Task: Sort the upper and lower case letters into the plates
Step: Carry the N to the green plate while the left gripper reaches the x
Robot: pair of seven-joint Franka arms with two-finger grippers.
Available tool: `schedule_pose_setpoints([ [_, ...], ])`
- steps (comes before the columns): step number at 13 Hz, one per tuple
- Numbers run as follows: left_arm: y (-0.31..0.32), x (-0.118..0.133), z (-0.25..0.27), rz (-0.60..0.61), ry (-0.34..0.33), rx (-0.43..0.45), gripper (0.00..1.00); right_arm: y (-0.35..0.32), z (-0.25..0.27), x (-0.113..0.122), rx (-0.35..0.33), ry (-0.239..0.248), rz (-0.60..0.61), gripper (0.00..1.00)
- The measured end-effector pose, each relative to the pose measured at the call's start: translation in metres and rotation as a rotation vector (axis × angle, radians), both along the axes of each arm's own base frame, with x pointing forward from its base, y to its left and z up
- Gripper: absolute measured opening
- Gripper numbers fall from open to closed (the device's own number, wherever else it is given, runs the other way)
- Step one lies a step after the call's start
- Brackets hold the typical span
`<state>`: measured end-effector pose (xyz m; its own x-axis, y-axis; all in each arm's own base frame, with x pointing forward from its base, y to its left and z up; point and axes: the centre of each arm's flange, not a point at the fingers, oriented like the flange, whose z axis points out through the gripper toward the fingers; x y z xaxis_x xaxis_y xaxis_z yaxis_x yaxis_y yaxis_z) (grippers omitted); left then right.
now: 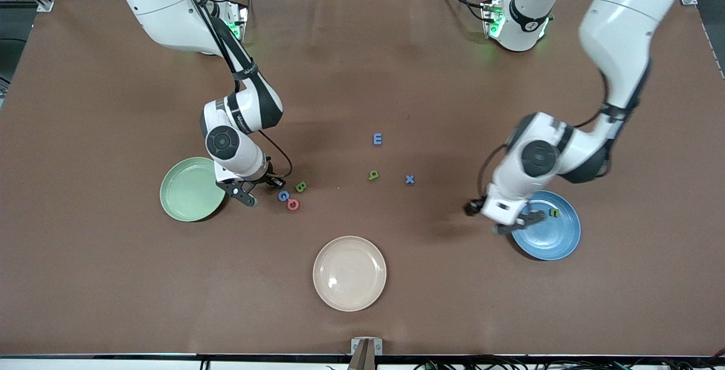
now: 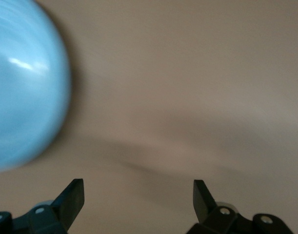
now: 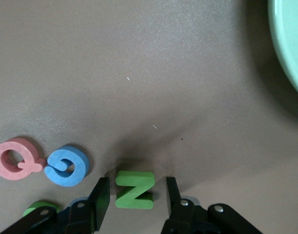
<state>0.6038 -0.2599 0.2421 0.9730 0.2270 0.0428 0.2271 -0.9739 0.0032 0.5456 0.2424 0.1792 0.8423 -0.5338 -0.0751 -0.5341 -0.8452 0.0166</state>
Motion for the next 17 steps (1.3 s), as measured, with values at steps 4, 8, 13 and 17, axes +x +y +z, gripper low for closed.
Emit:
schedule_pose_setpoints([
  [4, -0.085, -0.039, -0.017, -0.128, 0.01, 0.001, 0.98, 0.0, -0.001, -0.001, -0.001, 0.002, 0.0, 0.41],
  [8, -0.135, -0.045, -0.048, -0.083, 0.019, -0.04, 0.96, -0.003, 0.001, 0.002, 0.0, -0.003, 0.023, 0.34],
  [13, -0.152, -0.046, -0.074, -0.067, -0.004, 0.013, 0.89, -0.084, 0.06, 0.044, 0.021, 0.043, 0.155, 0.34],
  [17, -0.145, -0.041, -0.072, -0.037, -0.003, 0.019, 0.78, -0.205, 0.088, 0.054, 0.072, 0.074, 0.294, 0.34],
])
